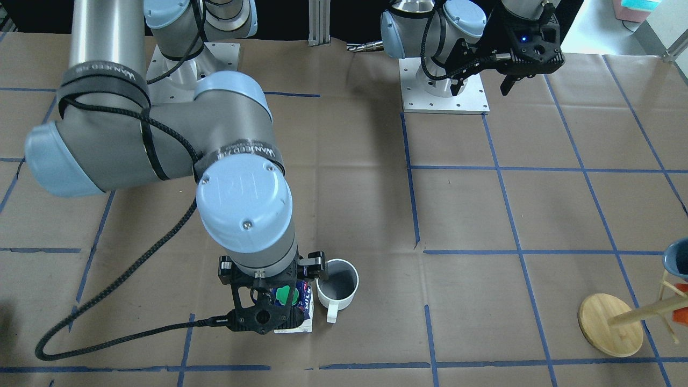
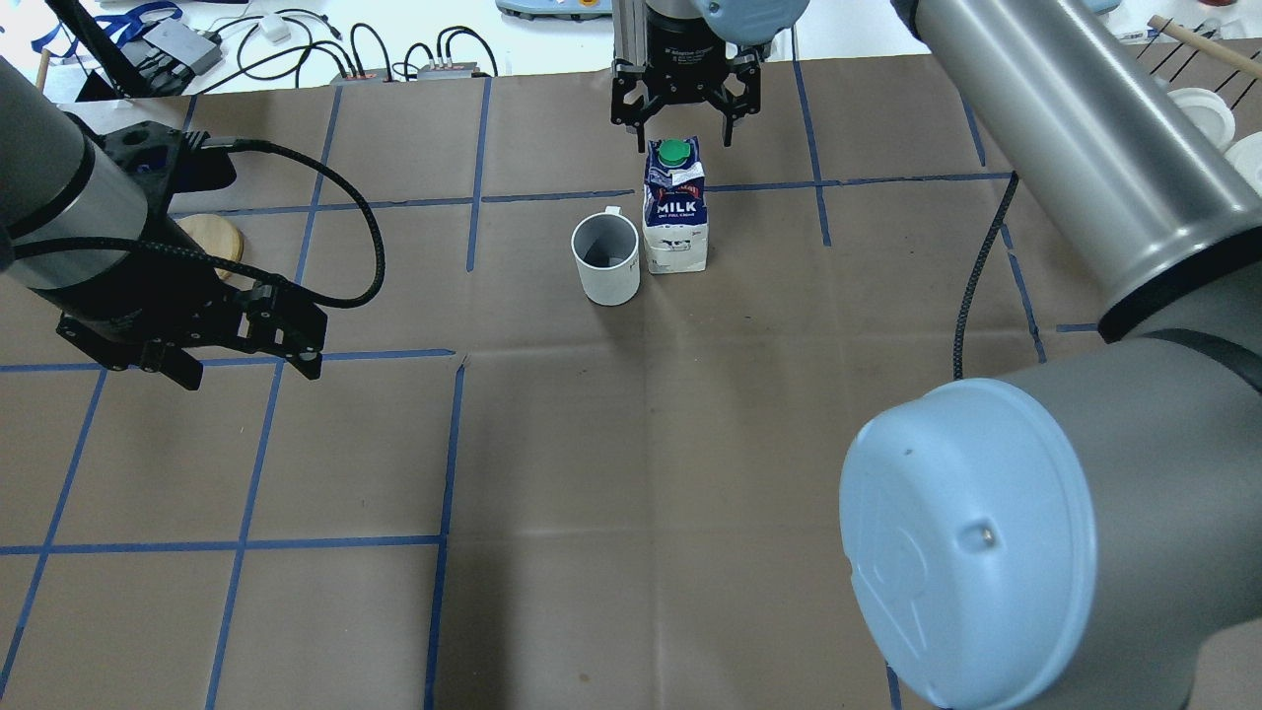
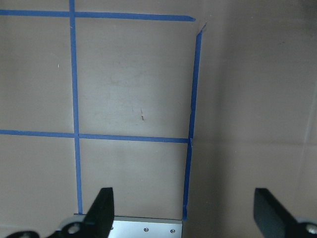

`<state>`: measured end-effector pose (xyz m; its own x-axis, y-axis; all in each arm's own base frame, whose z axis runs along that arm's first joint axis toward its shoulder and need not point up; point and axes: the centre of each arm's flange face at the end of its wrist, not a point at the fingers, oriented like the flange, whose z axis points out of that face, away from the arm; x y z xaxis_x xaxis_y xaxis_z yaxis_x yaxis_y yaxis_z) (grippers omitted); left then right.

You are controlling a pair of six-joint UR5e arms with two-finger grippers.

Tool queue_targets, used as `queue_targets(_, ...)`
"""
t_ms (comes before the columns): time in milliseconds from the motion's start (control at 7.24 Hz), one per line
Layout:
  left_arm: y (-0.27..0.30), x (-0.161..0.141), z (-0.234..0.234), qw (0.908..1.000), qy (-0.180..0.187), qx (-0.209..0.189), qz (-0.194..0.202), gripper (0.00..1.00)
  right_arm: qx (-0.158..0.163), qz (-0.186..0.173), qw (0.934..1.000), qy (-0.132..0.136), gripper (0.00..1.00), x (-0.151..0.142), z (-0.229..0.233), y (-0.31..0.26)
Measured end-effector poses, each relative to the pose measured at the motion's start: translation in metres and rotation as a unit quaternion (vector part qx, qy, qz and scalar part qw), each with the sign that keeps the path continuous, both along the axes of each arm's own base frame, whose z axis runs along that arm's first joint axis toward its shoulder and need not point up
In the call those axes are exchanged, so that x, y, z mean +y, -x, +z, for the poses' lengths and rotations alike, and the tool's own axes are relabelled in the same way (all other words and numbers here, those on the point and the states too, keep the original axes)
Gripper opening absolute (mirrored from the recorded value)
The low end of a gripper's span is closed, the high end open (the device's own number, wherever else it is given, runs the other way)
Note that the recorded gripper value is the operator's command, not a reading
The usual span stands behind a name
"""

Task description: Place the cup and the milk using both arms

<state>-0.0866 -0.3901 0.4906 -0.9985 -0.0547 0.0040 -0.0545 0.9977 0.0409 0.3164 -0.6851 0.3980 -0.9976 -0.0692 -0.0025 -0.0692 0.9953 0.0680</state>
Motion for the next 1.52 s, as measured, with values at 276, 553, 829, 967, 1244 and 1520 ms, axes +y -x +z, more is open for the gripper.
queue_targets(276,0.0,0.0,0.0,1.0,0.0,0.0,0.0,1.0,0.003,0.024,0.9992,-0.032,0.96,0.041,0.058,0.036)
queue_targets(553,0.0,0.0,0.0,1.0,0.0,0.0,0.0,1.0,0.0,0.02,0.9988,-0.045,0.97,0.092,0.094,0.101)
queue_targets(829,0.0,0.0,0.0,1.0,0.0,0.0,0.0,1.0,-0.006,0.001,0.9992,-0.04,1.0,0.16,0.104,0.168)
queue_targets(967,0.0,0.0,0.0,1.0,0.0,0.0,0.0,1.0,-0.009,-0.009,0.9997,-0.023,1.0,0.195,0.099,0.186)
queue_targets(1244,0.0,0.0,0.0,1.0,0.0,0.0,0.0,1.0,-0.007,-0.018,0.9994,0.03,1.0,0.228,0.081,0.196)
queue_targets(1520,0.0,0.001,0.0,1.0,0.0,-0.001,-0.001,1.0,-0.003,-0.026,0.9987,0.044,1.0,0.23,0.077,0.198)
